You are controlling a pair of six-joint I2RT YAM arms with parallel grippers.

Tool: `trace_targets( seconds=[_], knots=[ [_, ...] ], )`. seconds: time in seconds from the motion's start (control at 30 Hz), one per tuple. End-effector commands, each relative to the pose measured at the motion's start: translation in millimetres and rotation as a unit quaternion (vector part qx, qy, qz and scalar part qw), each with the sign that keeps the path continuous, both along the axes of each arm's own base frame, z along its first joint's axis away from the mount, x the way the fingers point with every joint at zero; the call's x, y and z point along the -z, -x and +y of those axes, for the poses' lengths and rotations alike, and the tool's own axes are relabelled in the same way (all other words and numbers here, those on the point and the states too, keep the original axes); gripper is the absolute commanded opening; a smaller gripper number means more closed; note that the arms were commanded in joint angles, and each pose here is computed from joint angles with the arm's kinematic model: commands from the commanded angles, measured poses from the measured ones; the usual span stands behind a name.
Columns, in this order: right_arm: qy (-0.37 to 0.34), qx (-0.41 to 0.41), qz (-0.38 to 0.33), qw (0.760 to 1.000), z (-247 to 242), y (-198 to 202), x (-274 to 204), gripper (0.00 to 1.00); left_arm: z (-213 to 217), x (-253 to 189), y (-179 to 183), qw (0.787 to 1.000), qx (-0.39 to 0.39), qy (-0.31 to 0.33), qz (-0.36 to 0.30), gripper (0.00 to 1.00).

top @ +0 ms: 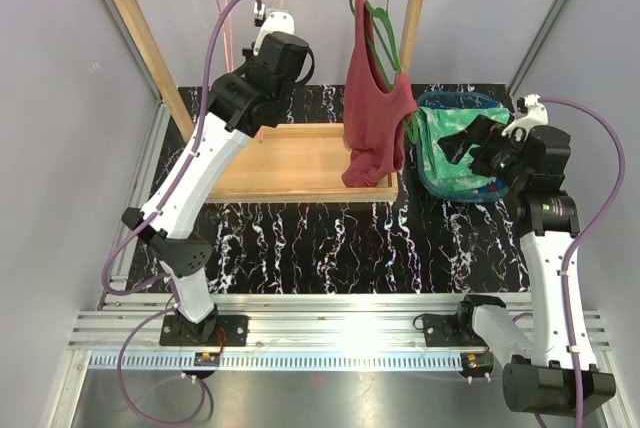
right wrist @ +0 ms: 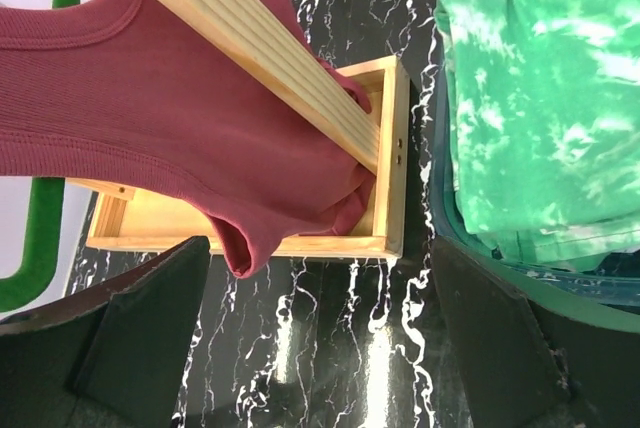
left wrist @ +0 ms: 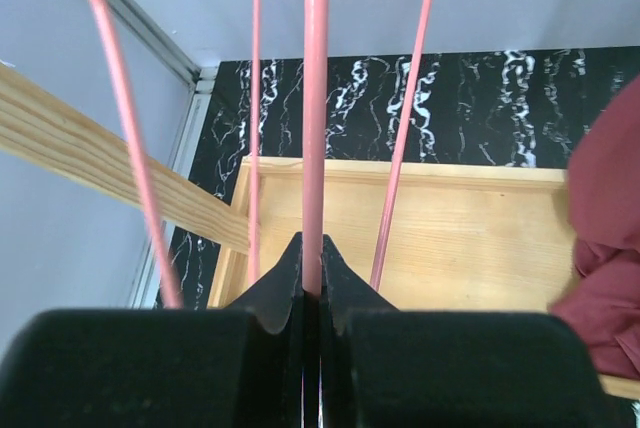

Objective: Remove the trousers from the hanger

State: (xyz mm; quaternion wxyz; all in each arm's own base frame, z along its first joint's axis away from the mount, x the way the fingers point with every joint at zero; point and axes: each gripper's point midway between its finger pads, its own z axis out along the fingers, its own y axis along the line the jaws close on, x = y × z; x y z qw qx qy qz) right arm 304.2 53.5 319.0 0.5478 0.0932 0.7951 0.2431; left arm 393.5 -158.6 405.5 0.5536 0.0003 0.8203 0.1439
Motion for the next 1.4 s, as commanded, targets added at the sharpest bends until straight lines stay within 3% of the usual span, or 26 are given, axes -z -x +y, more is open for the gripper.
trace_targets(
  seconds=[0.0, 0.17, 0.43, 0.47, 0.5, 0.53, 0.6, 0.63, 0.7, 0.73, 0.77, 0.93, 1.13, 1.2, 1.37],
  knots=[
    [-0.012, -0.016, -0.030, 0.999, 7, 1, -15, 1.00, 3, -2, -14, 1.000, -0.007, 0.021, -0.011, 0.00],
    [-0.014, -0.029, -0.033, 0.999, 12, 7, -19, 0.99, -9, 33, -19, 0.998, 0.017, 0.041, 0.035, 0.00],
    [-0.012, -0.049, -0.023, 0.998, 17, 12, -12, 1.00, -13, 22, -9, 0.994, 0.045, 0.092, 0.035, 0.02],
    [-0.010, -0.050, -0.023, 0.998, 17, 12, -12, 0.99, -13, 20, -4, 0.993, 0.048, 0.100, 0.036, 0.09],
    [-0.007, -0.054, -0.019, 0.998, 19, 15, -11, 0.99, -15, 32, -1, 0.992, 0.055, 0.102, 0.048, 0.32],
    [-0.002, -0.051, -0.016, 0.999, 18, 15, -8, 0.99, -14, 18, 12, 0.988, 0.073, 0.131, 0.034, 0.47],
    [0.019, -0.057, -0.013, 0.998, 21, 21, -4, 0.99, -19, 11, 23, 0.982, 0.100, 0.162, 0.019, 0.67],
    [0.035, -0.038, -0.008, 0.999, 16, 20, -1, 0.99, -20, 25, 28, 0.980, 0.104, 0.167, 0.033, 0.69],
    [0.066, -0.048, 0.010, 0.997, 22, 31, 9, 1.00, -14, 0, 50, 0.973, 0.118, 0.199, -0.007, 0.79],
    [0.083, -0.027, 0.011, 0.996, 15, 33, 7, 1.00, -12, 15, 55, 0.974, 0.118, 0.194, 0.003, 0.83],
    [0.099, -0.025, 0.009, 0.995, 13, 39, 6, 1.00, -4, -9, 71, 0.966, 0.130, 0.219, -0.037, 0.99],
    [0.135, -0.001, 0.012, 0.991, -1, 70, 4, 1.00, 23, -6, 113, 0.958, 0.143, 0.240, -0.064, 0.99],
    [0.139, 0.011, -0.003, 0.990, -7, 95, -1, 0.99, 66, 49, 159, 0.965, 0.113, 0.233, -0.052, 0.99],
    [0.144, 0.008, 0.003, 0.990, -8, 102, 1, 1.00, 77, 81, 167, 0.973, 0.101, 0.206, -0.022, 0.99],
    [0.174, 0.044, 0.013, 0.984, -28, 119, 4, 0.99, 110, 116, 187, 0.984, 0.066, 0.165, -0.018, 0.99]
  ],
)
